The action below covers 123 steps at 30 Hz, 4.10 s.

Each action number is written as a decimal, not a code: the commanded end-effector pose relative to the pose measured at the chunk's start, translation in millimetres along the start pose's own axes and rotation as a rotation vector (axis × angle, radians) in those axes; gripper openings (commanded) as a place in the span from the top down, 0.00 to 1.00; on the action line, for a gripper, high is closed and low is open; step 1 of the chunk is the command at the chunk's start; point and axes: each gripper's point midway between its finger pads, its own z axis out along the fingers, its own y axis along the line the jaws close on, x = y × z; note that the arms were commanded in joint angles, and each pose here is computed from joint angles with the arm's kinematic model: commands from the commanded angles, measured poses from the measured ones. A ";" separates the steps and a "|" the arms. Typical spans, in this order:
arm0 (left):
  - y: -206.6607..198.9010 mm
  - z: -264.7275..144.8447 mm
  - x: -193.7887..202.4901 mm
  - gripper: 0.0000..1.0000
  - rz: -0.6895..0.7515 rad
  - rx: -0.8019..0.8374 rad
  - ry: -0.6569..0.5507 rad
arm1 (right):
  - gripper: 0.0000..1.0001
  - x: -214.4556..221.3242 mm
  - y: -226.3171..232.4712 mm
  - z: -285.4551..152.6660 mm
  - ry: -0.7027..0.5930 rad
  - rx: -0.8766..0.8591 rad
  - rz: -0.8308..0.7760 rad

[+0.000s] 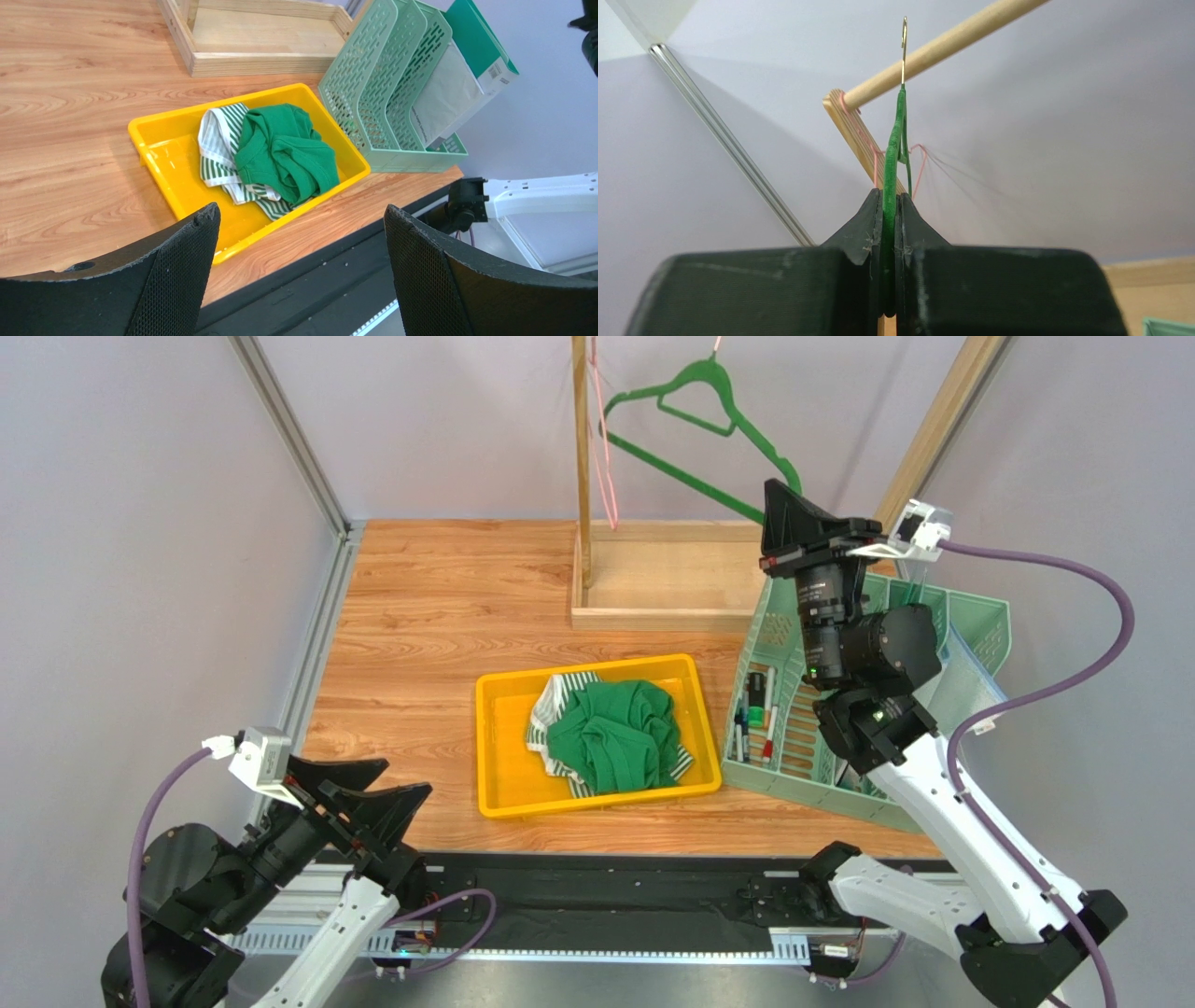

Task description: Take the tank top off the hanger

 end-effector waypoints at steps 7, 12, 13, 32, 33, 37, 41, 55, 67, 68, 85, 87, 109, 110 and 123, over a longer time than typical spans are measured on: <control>2.6 -2.7 2.6 0.10 -0.027 -0.019 0.004 | 1.00 -84.6 12.6 23.9 -0.290 0.070 0.150; 3.0 -0.4 3.8 0.10 -0.030 -0.021 0.015 | 1.00 -81.2 -13.9 27.5 -0.323 0.228 0.203; 3.3 0.0 3.8 0.10 -0.029 -0.023 0.016 | 1.00 -78.6 -14.9 29.0 -0.321 0.239 0.221; 6.4 -1.7 5.9 0.10 -0.016 -0.039 0.028 | 1.00 -27.4 -24.9 57.6 -0.239 0.330 0.297; 6.7 -1.6 5.8 0.10 -0.016 -0.041 0.028 | 1.00 -24.4 -26.3 57.8 -0.231 0.336 0.298; 7.6 0.1 8.5 0.10 -0.019 -0.042 0.037 | 1.00 -8.5 -32.7 58.2 -0.198 0.369 0.317; 7.2 -0.7 8.9 0.10 -0.022 -0.039 0.035 | 1.00 3.1 -41.4 54.5 -0.184 0.400 0.312; 9.9 -1.9 13.6 0.10 -0.020 -0.046 0.043 | 0.90 59.0 -53.0 59.7 0.026 0.324 -0.202; 11.1 9.6 23.4 0.10 -0.034 -0.033 0.075 | 0.93 68.1 -47.4 52.0 0.071 0.061 -0.835; 10.8 9.8 22.7 0.10 -0.033 -0.032 0.072 | 0.92 67.3 -46.6 53.1 0.072 0.054 -0.865; 6.9 10.1 22.5 0.11 -0.039 -0.011 0.074 | 0.13 52.5 -47.2 34.5 0.143 0.110 -0.651; 7.7 9.8 24.1 0.11 -0.040 -0.014 0.079 | 0.03 48.1 -50.4 28.0 0.168 0.143 -0.621; -12.9 83.0 45.5 0.11 -0.163 0.194 0.129 | 0.00 159.5 61.1 -202.7 0.927 -0.593 0.504; -10.6 91.7 52.8 0.11 -0.176 0.205 0.136 | 0.00 170.1 56.9 -211.3 0.958 -0.584 0.505; 5.2 104.7 126.0 0.11 -0.368 0.341 0.089 | 0.00 236.9 -67.7 -285.8 0.687 -0.340 0.502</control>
